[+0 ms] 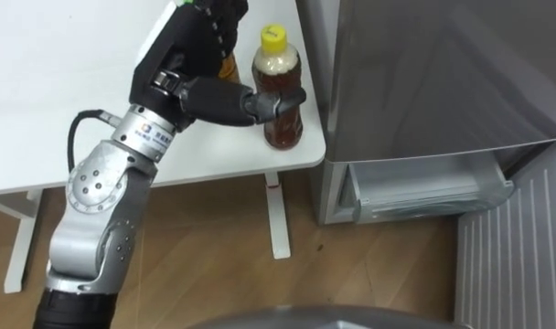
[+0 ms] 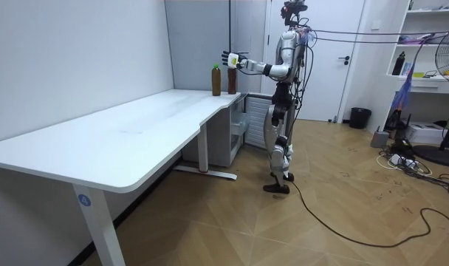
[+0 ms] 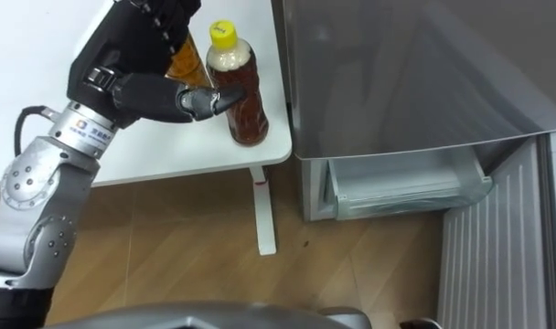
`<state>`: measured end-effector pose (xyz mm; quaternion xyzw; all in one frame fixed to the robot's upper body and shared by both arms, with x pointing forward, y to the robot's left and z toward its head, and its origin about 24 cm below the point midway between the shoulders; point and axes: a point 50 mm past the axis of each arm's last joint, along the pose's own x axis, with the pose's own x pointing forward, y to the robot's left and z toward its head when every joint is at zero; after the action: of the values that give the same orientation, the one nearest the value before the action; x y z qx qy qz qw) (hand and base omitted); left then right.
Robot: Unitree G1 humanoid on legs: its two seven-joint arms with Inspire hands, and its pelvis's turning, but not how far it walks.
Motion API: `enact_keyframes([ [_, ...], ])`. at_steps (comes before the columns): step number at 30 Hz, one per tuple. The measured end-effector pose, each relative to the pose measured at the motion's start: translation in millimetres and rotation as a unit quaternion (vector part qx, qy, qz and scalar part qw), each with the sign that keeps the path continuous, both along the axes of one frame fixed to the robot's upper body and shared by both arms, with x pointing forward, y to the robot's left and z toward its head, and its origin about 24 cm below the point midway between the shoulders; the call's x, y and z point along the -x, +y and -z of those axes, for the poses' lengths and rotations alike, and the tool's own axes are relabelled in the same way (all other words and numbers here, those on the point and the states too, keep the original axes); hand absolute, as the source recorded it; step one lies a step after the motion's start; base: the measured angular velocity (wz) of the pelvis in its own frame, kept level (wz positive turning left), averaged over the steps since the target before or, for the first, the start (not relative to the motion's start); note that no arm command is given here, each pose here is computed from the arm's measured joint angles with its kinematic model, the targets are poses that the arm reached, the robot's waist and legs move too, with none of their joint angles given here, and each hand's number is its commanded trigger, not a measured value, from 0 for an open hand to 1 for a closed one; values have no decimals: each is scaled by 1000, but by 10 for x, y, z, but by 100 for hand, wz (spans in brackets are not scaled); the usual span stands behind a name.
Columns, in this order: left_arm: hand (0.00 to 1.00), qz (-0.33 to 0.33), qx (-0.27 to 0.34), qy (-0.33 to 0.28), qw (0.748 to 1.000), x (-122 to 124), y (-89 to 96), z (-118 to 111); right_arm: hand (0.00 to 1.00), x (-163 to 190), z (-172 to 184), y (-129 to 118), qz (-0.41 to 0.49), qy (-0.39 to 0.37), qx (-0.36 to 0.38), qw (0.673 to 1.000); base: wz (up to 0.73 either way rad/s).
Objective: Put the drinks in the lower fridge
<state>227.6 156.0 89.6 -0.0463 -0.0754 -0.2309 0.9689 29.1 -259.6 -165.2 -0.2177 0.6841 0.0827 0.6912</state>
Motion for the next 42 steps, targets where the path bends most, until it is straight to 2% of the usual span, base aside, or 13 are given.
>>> enact_keyframes([
  [4,0,-5,-3,28,1000,-2,24,127,0,6,2,7,2,3,-6,1000,0],
  [22,0,-12,-6,79,997,8,61,351,0,48,13,36,9,18,-8,1000,0],
  [34,0,-12,-6,83,996,7,74,372,0,-22,9,41,5,6,-9,1000,0],
  [42,0,-17,-7,80,997,-6,151,363,0,-7,7,32,9,6,-9,1000,0],
])
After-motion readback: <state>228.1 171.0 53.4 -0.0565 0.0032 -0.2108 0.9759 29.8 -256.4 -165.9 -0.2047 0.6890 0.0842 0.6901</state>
